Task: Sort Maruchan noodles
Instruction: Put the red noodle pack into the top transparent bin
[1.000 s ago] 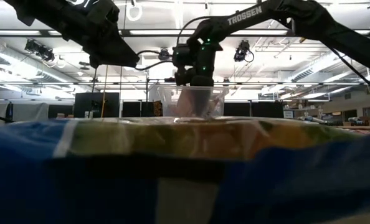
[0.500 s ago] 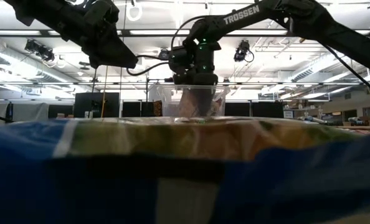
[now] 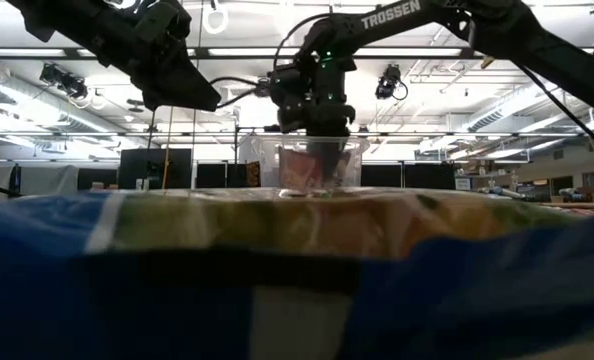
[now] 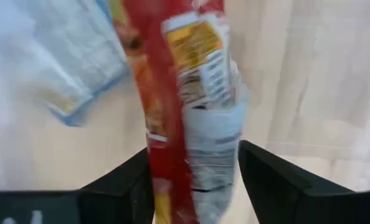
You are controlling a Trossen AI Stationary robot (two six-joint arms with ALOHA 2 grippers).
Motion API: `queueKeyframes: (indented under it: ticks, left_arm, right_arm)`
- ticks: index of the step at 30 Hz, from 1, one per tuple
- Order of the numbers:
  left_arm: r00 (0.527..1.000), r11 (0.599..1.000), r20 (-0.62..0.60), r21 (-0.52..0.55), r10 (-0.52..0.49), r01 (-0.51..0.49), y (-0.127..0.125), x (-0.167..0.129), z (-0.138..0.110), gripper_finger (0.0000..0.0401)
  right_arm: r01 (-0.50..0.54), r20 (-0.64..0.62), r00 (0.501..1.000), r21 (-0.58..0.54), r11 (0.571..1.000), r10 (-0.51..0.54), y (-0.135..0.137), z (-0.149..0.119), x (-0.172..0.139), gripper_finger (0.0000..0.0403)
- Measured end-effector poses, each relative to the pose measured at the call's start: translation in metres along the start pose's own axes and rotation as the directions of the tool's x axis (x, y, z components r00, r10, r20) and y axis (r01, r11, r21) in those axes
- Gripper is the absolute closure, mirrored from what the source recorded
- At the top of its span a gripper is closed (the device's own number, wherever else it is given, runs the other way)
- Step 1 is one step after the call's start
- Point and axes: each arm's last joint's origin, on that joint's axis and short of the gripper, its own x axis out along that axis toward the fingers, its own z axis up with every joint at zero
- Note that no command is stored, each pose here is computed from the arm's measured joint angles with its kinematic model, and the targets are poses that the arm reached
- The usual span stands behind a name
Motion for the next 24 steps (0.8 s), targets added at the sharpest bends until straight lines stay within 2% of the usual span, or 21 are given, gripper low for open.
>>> queueKeyframes:
  ticks: [5, 13, 24]
  left_arm:
    - [1.000, 1.000, 0.000, 0.001, 0.000, 0.000, 0.0000, 0.0000, 0.0000, 0.0264]
    - [1.000, 1.000, 0.000, 0.001, 0.000, 0.000, 0.0000, 0.0000, 0.0000, 0.0264]
    - [1.000, 1.000, 0.000, 0.002, 0.000, 0.000, 0.0000, 0.0000, 0.0000, 0.0264]
  right_arm:
    - [-0.054, 0.060, 0.997, -0.003, 0.999, 0.054, 0.0016, -0.0009, -0.0094, 0.0189]
    - [-0.032, 0.115, 0.993, 0.001, 0.999, 0.032, -0.0012, 0.0038, -0.0105, 0.0199]
    - [-0.030, 0.131, 0.991, 0.036, 0.999, 0.025, -0.0021, 0.0052, -0.0107, 0.0282]
